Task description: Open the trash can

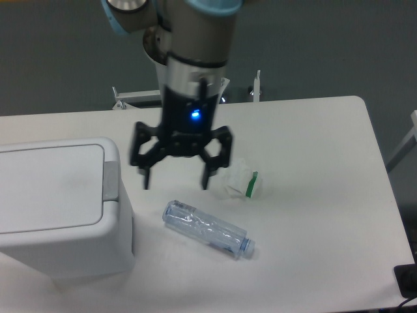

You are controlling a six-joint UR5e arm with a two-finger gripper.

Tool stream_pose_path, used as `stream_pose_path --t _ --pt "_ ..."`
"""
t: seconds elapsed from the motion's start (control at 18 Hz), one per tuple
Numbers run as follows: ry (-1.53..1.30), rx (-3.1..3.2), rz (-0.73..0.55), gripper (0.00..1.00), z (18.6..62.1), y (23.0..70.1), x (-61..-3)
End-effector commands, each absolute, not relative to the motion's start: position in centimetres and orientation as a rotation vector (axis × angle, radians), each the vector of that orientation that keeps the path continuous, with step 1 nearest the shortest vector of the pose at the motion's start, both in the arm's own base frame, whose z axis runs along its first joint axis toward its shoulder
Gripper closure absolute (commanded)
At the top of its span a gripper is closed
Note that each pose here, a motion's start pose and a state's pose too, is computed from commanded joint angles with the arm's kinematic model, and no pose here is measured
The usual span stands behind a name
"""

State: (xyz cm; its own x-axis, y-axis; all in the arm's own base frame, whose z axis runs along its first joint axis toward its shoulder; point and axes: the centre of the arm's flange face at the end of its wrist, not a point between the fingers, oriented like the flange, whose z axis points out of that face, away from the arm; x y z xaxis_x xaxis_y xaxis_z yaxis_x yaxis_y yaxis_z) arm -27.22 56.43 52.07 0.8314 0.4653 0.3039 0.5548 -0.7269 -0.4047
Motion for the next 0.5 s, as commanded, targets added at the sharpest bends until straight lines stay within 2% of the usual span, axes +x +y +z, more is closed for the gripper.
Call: stream_pose_path --t 0.5 --pt "-0.753 -2.569 -0.272 0.0 49.3 56.4 -25.9"
